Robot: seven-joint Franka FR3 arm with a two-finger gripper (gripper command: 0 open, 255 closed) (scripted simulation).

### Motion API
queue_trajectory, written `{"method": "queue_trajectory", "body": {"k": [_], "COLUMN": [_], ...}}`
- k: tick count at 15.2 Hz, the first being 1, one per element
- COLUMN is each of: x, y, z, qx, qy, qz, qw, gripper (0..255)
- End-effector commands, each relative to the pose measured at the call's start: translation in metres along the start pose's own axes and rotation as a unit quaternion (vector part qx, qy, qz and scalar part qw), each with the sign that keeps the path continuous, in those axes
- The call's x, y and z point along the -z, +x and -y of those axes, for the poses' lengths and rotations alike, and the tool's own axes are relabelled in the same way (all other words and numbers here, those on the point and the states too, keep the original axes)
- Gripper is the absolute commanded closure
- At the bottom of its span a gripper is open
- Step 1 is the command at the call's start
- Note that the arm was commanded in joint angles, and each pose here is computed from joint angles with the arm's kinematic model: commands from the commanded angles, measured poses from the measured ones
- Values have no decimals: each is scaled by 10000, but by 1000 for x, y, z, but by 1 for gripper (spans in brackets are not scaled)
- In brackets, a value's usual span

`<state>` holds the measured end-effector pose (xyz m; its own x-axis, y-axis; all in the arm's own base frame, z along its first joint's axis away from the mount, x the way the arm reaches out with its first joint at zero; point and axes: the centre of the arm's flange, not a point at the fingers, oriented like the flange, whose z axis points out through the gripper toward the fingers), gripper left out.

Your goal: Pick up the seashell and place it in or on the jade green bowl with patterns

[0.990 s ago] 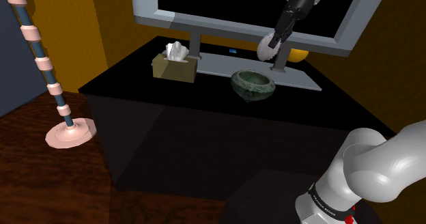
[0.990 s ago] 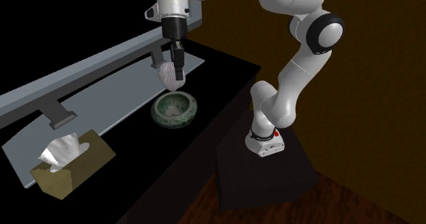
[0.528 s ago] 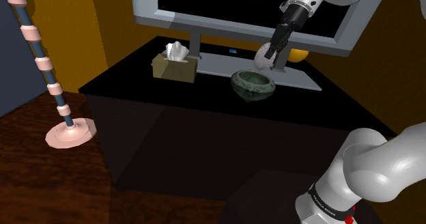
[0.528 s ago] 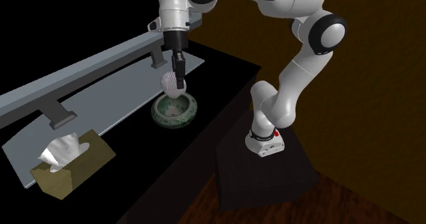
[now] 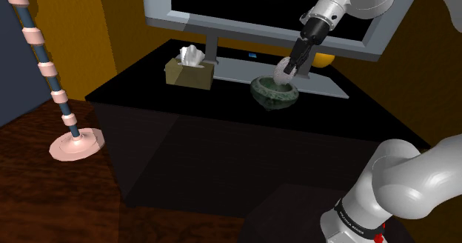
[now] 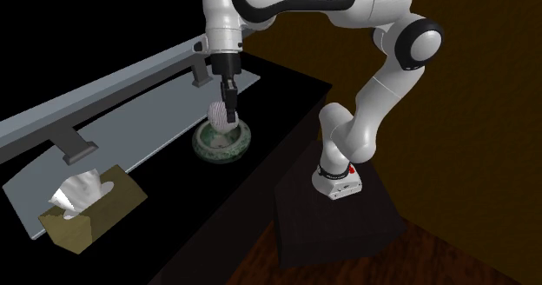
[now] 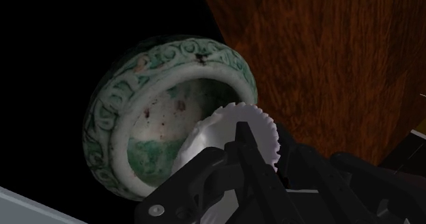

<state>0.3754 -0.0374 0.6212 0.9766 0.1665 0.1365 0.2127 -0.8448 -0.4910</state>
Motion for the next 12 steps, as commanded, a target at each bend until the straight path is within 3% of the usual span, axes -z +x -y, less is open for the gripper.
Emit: {"method": "queue_trajectory", "body": {"k": [1, 5, 6, 11, 12], "x": [-1, -1, -1, -1, 13], "y": [0, 0, 0, 0, 0], "z": [0, 0, 0, 0, 0], "qx": [1, 1, 1, 1, 1], "qy": [0, 0, 0, 0, 0], "qz": [-2, -2, -2, -2, -2], "qw": [10000, 10000, 10000, 10000, 10000], "gripper": [255, 255, 0, 0, 0]}}
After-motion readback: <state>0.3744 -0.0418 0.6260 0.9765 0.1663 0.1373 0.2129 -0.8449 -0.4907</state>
